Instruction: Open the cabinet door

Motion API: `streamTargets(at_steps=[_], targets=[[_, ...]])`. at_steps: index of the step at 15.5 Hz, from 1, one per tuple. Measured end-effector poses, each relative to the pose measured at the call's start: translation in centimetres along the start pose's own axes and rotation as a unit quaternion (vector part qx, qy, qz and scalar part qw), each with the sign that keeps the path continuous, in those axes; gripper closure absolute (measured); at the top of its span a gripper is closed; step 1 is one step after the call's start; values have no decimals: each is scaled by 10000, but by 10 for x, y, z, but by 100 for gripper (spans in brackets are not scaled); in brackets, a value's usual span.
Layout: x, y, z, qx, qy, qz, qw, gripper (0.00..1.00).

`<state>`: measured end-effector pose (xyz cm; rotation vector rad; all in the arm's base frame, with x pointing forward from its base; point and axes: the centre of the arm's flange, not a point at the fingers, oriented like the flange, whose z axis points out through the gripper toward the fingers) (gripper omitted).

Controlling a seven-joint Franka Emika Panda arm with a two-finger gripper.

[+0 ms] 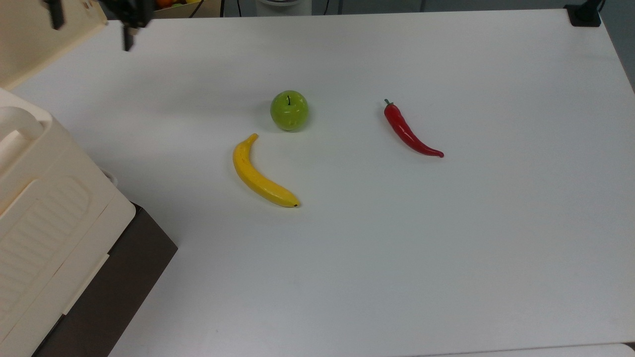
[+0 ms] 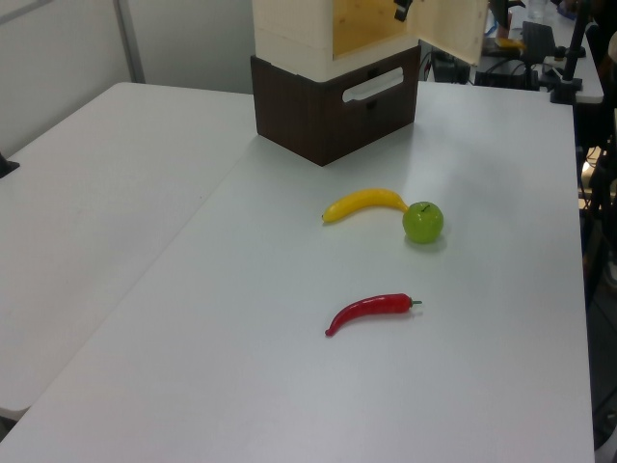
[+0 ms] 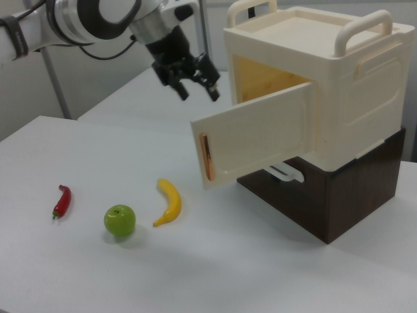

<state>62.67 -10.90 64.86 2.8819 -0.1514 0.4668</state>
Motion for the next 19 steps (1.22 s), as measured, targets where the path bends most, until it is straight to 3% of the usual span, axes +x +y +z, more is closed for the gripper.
streamTargets(at_steps=[5,8,11,14,19], targets=[[-12,-74,10,591,-477,-402,9963,0],[-26,-108,21,775,-852,-646,9912,0],[-43,-131,21,823,-1163,-841,9862,0],[-62,-148,11,774,-1298,-708,9860,0],[-80,-148,4,704,-1565,-676,9828,0]])
